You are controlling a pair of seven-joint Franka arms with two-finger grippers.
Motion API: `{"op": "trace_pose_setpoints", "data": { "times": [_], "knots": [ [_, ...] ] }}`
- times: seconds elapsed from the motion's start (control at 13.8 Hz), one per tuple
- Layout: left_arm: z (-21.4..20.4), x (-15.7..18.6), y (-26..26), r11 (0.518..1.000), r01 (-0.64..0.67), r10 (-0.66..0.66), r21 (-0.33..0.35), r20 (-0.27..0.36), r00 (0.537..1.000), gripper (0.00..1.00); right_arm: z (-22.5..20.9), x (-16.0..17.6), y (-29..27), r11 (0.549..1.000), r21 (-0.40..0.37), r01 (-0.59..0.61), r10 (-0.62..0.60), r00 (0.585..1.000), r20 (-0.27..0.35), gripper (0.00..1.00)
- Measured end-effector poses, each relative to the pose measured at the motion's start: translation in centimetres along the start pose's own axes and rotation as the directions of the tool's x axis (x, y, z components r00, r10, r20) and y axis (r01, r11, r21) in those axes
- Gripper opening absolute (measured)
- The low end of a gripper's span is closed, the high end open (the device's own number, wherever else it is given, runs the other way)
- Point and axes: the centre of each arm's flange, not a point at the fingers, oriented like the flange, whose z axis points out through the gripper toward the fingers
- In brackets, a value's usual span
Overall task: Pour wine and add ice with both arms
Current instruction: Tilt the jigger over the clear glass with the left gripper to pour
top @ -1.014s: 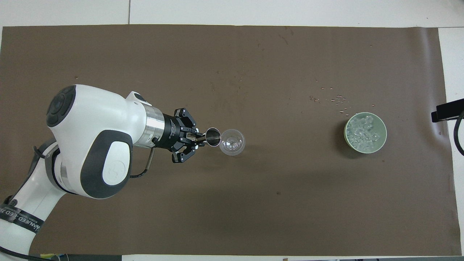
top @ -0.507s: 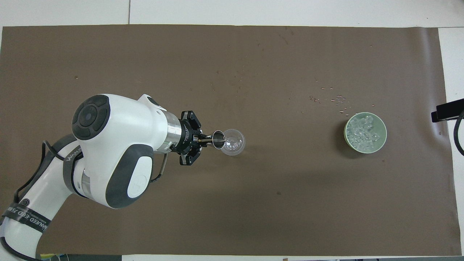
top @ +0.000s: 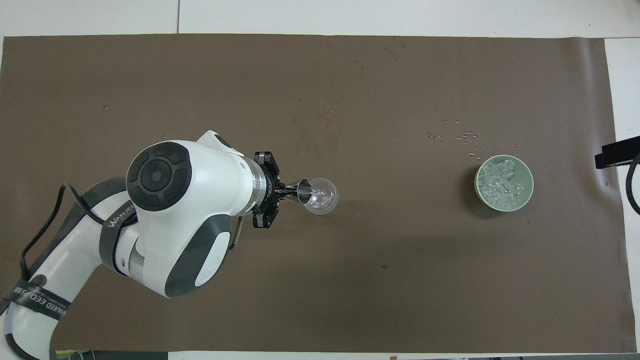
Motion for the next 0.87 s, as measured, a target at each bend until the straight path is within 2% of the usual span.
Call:
{"op": "trace_pose_setpoints", "data": {
  "times": [0.22, 0.43, 0.87],
  "knots": [
    [-0.4, -0.9, -0.1, 0.999, -0.029, 0.027, -0.037, -0.073, 0.997, 0.21, 0.0, 0.0, 0.0, 1.000, 0.000, 0.000, 0.000, 1.000, 0.003, 1.00],
    [-0.4, -2.4, -0.9, 0.995, -0.082, 0.073, -0.057, -0.135, 0.988, 0.21, 0.3, -0.4, 0.4, 1.000, 0.003, -0.008, 0.008, 0.999, 0.034, 1.00],
    [-0.3, -5.0, -2.6, 0.979, -0.170, 0.135, -0.113, -0.266, 0.955, 0.21, 0.3, -0.4, 0.2, 1.000, 0.003, -0.005, 0.005, 0.999, 0.037, 1.00]
  ]
}}
